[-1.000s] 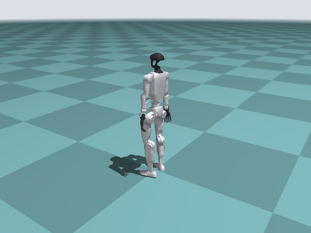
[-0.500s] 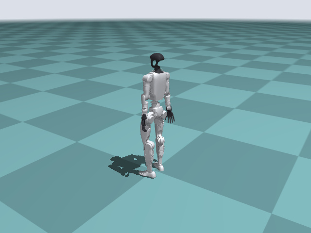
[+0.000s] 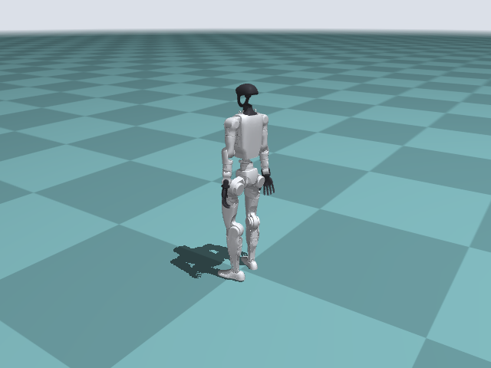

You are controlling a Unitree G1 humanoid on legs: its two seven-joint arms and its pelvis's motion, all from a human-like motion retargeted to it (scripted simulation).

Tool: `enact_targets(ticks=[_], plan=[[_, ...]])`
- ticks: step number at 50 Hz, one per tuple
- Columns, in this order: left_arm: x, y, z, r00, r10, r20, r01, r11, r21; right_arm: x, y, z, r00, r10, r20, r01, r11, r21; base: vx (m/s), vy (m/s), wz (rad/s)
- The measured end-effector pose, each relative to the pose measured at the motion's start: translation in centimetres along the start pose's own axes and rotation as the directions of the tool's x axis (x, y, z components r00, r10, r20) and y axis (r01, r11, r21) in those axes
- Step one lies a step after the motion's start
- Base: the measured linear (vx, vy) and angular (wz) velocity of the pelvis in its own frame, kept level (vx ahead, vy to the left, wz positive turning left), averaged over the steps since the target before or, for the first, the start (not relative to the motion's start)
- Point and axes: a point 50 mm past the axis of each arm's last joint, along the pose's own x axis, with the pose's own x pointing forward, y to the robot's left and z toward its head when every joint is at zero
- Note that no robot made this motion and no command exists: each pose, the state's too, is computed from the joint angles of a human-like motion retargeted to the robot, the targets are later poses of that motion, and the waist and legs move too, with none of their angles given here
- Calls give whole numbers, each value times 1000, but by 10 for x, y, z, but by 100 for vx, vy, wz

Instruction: Upper body actions

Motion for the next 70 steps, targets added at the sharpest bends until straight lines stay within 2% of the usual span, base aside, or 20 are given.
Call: enact_targets(ticks=[25, 30, 36, 41, 46, 52, 57, 60, 65, 70], plan=[[0, 6, 6, 999, 35, 30, -34, 999, -15, 0, -2, -1, 1000, -22, -5, 22, 999, 33, 0, 0, 0], [0, 23, 15, 992, 103, 66, -101, 994, -38, -3, -17, 18, 994, -91, 54, 92, 996, -7, -8, -2, -3], [-4, 63, 29, 942, 312, 128, -299, 948, -109, -15, -58, 60, 939, -276, 205, 291, 956, -41, -20, 2, 19], [-17, 116, 45, 803, 568, 179, -555, 823, -125, -35, -93, 99, 782, -507, 363, 513, 854, 87, -23, -1, 15], [-42, 169, 73, 616, 749, 245, -739, 657, -150, -69, -136, 132, 559, -688, 464, 691, 695, 198, -21, 1, 25], [-91, 229, 102, 323, 895, 309, -876, 406, -260, -122, -183, 161, 304, -786, 538, 822, 502, 269, -14, 3, 31], [-129, 264, 116, 164, 933, 321, -932, 254, -259, -163, -206, 177, 164, -807, 568, 856, 402, 325, -4, 2, 20], [-143, 275, 122, 142, 929, 341, -937, 238, -257, -183, -214, 183, 118, -807, 578, 873, 361, 326, 0, 4, -4], [-154, 282, 128, 177, 921, 348, -921, 279, -271, -218, -224, 189, 56, -797, 601, 928, 264, 263, 8, 9, -20], [-167, 288, 136, 218, 913, 345, -898, 326, -295, -249, -233, 184, -62, -824, 564, 960, 104, 258, 16, 18, 7]])
